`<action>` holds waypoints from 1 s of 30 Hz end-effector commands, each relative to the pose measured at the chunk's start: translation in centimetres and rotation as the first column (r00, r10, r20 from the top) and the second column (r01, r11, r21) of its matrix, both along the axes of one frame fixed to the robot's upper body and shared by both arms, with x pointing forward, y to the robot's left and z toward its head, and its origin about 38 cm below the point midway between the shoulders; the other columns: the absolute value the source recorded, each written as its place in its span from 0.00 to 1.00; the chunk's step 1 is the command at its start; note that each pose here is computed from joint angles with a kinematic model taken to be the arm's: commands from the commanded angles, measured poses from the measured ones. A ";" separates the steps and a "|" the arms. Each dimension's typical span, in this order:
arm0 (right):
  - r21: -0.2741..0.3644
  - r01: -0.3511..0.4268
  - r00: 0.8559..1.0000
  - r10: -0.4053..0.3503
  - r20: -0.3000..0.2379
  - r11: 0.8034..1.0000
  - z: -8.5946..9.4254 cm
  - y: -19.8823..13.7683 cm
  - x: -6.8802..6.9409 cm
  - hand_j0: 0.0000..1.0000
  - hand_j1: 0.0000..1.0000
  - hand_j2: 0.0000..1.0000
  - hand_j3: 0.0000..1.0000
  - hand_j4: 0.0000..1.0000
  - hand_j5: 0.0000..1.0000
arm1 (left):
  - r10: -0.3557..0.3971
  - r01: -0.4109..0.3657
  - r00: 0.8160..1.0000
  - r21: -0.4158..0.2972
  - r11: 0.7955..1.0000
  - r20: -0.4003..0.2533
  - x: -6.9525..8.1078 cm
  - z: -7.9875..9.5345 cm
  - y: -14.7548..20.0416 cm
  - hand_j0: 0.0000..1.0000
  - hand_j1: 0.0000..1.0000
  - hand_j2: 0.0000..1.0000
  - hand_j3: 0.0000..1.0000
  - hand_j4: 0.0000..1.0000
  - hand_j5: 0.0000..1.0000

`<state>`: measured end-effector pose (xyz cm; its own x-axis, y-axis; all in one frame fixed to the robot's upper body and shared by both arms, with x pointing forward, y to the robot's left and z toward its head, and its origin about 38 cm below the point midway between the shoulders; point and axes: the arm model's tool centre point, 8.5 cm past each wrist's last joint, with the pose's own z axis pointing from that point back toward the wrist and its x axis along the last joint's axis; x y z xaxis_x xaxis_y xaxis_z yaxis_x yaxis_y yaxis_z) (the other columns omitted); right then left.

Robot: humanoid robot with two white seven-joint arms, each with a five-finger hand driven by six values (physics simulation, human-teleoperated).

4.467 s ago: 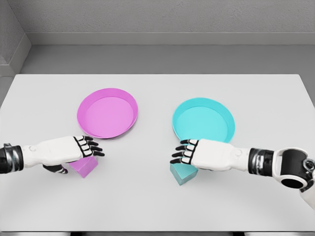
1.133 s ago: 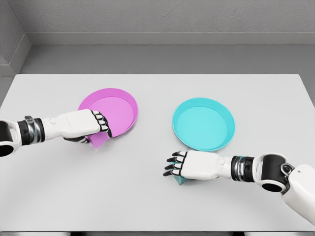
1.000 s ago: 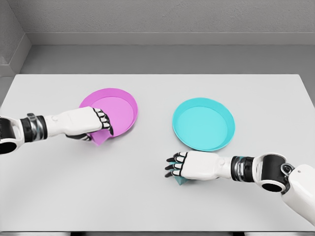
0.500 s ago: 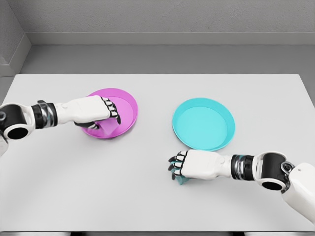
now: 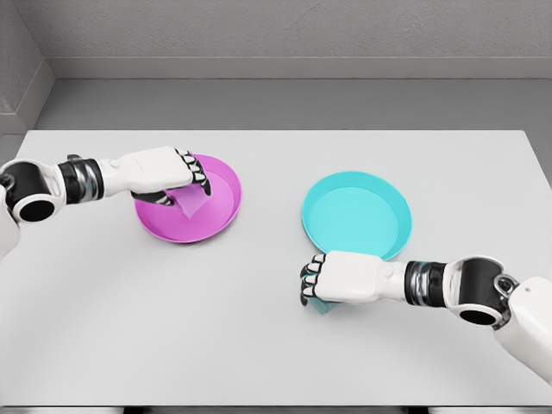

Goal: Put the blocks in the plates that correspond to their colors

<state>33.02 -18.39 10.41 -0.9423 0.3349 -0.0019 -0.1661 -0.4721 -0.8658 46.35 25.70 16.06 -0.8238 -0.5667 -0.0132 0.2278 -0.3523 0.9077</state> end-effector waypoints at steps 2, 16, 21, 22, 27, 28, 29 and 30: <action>0.009 0.002 1.000 -0.002 -0.001 1.000 0.1 0.1 0.0 0.64 0.64 0.64 0.64 0.64 0.64 | 0.021 -0.021 1.000 -0.007 1.000 -0.009 0.5 -0.2 0.2 0.65 0.65 0.65 0.65 0.65 0.65; 0.032 0.016 0.999 -0.017 0.041 0.999 1.7 0.2 1.3 0.64 0.64 0.64 0.64 0.64 0.64 | 0.040 -0.040 0.999 -0.030 0.999 -0.003 1.1 0.3 0.5 1.00 1.00 1.00 1.00 1.00 1.00; 0.030 0.020 0.998 -0.022 0.059 0.999 2.2 0.2 2.0 0.64 0.64 0.64 0.64 0.64 0.64 | 0.058 -0.059 0.998 -0.080 0.995 -0.015 1.0 1.0 1.1 1.00 1.00 1.00 1.00 1.00 1.00; 0.027 0.024 0.997 -0.026 0.067 0.999 2.5 0.1 2.4 0.64 0.64 0.64 0.64 0.64 0.64 | 0.064 -0.066 0.998 -0.086 0.994 -0.018 1.0 1.1 1.5 1.00 1.00 1.00 1.00 1.00 1.00; 0.010 0.062 0.996 -0.062 0.065 0.998 2.3 -0.9 3.9 0.64 0.64 0.64 0.64 0.64 0.64 | 0.138 -0.142 0.989 -0.107 0.984 -0.043 0.5 2.2 5.7 1.00 1.00 1.00 1.00 1.00 1.00; 0.006 0.071 0.996 -0.071 0.058 0.997 2.1 -1.1 4.1 0.64 0.64 0.64 0.64 0.64 0.64 | 0.151 -0.156 0.987 -0.109 0.982 -0.047 0.4 2.4 6.4 1.00 1.00 1.00 1.00 1.00 1.00; 0.004 0.073 0.995 -0.073 0.064 0.997 2.3 -1.2 4.4 0.64 0.64 0.64 0.64 0.64 0.64 | 0.162 -0.167 0.985 -0.110 0.980 -0.051 0.3 2.5 7.0 1.00 1.00 1.00 1.00 1.00 1.00; 0.002 0.081 0.995 -0.081 0.064 0.997 2.3 -1.3 4.6 0.64 0.64 0.64 0.64 0.64 0.64 | 0.173 -0.177 0.984 -0.107 0.978 -0.052 0.2 2.6 7.7 1.00 1.00 1.00 1.00 1.00 1.00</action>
<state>37.45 -19.40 13.05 -0.9148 0.3973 -0.0723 -0.1307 -0.4606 -0.8780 46.70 31.92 18.13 -0.7302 -0.6784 0.0814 0.3072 -0.2196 0.9260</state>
